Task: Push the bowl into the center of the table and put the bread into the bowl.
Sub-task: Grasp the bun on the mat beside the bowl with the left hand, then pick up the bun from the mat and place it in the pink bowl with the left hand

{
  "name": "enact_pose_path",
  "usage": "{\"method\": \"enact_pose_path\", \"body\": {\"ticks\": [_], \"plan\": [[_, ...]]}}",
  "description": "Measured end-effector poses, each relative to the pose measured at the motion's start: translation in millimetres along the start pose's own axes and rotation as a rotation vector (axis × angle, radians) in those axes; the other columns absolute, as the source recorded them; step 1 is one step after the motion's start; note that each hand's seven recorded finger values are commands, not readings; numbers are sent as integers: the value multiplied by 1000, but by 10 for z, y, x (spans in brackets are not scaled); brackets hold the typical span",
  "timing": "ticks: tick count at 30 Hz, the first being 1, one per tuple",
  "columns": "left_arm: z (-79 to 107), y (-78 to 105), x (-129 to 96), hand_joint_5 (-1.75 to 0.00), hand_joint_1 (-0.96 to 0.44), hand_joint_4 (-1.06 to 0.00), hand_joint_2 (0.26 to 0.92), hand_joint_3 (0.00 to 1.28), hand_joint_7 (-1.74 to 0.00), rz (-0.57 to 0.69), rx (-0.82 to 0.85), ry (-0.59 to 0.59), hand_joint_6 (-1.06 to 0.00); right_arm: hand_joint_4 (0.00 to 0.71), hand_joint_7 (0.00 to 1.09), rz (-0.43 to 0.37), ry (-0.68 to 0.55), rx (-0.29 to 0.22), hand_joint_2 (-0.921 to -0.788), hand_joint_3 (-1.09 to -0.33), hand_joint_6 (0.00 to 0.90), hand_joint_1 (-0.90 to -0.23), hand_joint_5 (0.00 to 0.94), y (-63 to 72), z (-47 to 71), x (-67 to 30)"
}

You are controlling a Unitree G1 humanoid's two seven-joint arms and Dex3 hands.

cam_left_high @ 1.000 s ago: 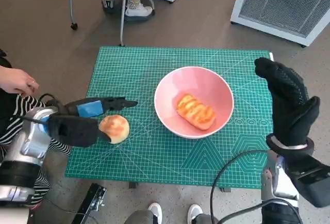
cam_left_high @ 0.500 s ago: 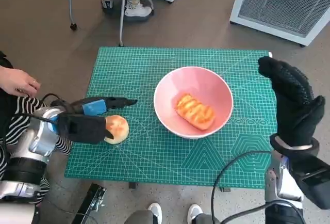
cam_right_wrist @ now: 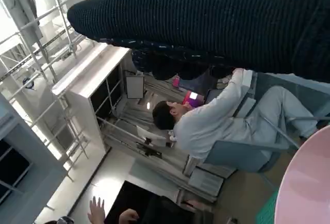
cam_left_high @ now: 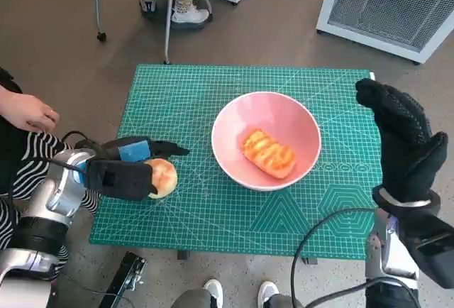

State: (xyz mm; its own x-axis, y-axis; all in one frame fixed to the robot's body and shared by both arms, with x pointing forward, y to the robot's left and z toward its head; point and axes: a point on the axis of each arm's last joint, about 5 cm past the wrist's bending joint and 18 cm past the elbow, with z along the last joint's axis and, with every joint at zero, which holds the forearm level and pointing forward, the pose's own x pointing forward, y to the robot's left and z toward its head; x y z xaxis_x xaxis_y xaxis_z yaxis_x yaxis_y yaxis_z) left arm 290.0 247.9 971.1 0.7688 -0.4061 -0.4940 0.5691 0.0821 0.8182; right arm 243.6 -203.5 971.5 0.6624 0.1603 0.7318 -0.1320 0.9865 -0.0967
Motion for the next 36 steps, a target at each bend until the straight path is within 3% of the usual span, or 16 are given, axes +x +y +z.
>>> {"method": "enact_pose_path", "body": {"ticks": [3,5,11,36], "plan": [[8,-4,-3,-753,-334,-695,907,106,-1215,10,3,-9,-636,120,510,0,0,0,-921,-754,0,-693,1,1,0,0],[8,-11,-5,-952,-137,-717,909,94,-1237,18,5,-13,-598,122,512,1,0,0,-921,-753,1,-693,1,1,0,0],[2,-34,-10,-1134,-14,-729,907,86,-1173,29,9,-23,-598,126,516,1,3,1,-921,-752,5,-692,3,1,-2,0],[-41,-80,-50,-1108,1,-749,899,82,-1175,41,24,-26,-617,132,521,3,14,6,-921,-750,6,-688,4,4,1,1]]}}
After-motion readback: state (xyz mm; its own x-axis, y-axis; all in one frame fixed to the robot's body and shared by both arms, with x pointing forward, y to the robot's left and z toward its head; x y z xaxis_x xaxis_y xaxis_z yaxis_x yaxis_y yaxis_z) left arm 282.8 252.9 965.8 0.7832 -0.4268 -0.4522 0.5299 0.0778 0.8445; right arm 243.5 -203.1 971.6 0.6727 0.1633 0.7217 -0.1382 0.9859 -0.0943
